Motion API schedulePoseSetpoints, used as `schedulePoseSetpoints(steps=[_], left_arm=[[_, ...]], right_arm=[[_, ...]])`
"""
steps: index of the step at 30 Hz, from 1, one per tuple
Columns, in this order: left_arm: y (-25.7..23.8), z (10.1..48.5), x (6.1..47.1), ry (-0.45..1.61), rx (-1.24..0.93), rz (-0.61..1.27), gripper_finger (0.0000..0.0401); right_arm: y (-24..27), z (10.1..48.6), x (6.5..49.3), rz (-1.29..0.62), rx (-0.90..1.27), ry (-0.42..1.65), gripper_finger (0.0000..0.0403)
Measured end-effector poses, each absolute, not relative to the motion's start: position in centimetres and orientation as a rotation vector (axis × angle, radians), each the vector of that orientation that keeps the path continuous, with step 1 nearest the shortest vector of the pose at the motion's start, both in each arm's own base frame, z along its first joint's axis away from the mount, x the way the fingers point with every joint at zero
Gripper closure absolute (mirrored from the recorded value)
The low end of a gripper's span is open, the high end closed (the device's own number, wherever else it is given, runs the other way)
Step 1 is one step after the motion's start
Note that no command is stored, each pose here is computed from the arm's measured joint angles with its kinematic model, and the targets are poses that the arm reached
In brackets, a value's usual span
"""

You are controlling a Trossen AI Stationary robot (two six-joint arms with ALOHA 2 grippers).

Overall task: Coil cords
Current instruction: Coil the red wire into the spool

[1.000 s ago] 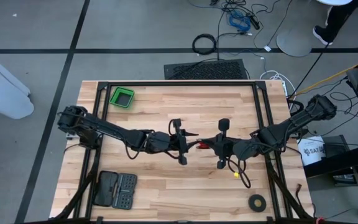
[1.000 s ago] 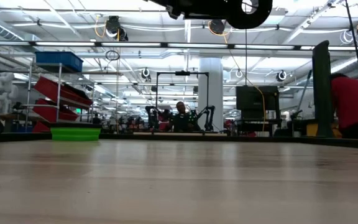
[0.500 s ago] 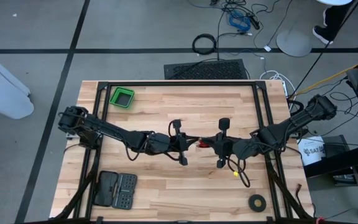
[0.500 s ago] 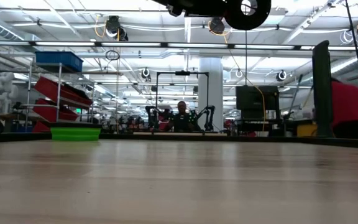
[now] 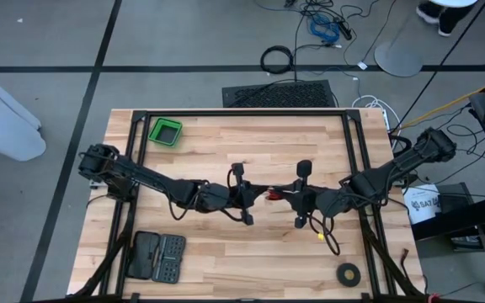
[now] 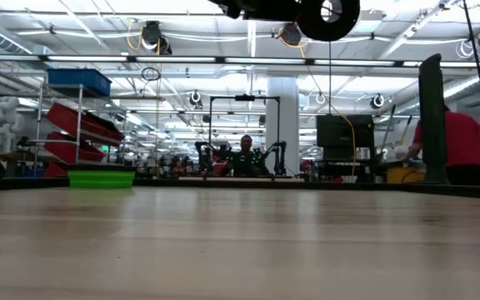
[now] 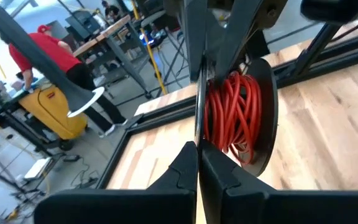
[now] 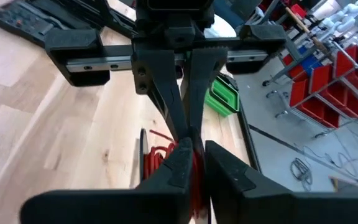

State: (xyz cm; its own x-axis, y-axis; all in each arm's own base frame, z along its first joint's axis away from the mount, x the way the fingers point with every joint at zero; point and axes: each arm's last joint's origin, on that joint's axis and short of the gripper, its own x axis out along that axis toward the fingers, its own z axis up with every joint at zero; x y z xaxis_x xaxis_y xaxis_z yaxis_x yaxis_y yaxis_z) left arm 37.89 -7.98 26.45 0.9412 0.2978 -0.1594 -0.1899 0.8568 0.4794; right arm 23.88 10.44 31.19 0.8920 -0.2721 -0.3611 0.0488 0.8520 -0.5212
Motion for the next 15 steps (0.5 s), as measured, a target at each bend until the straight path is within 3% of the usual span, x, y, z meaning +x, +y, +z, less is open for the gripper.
schedulePoseSetpoints(steps=[8,15], left_arm=[[-7.7,25.7,37.6,0.323,0.51,0.312,0.04],[-7.4,25.0,37.3,0.416,0.558,0.38,0.04]], right_arm=[[10.5,32.0,22.0,-0.264,-0.549,0.434,0.0329],[10.3,33.1,20.2,-0.285,-0.513,0.398,0.0314]])
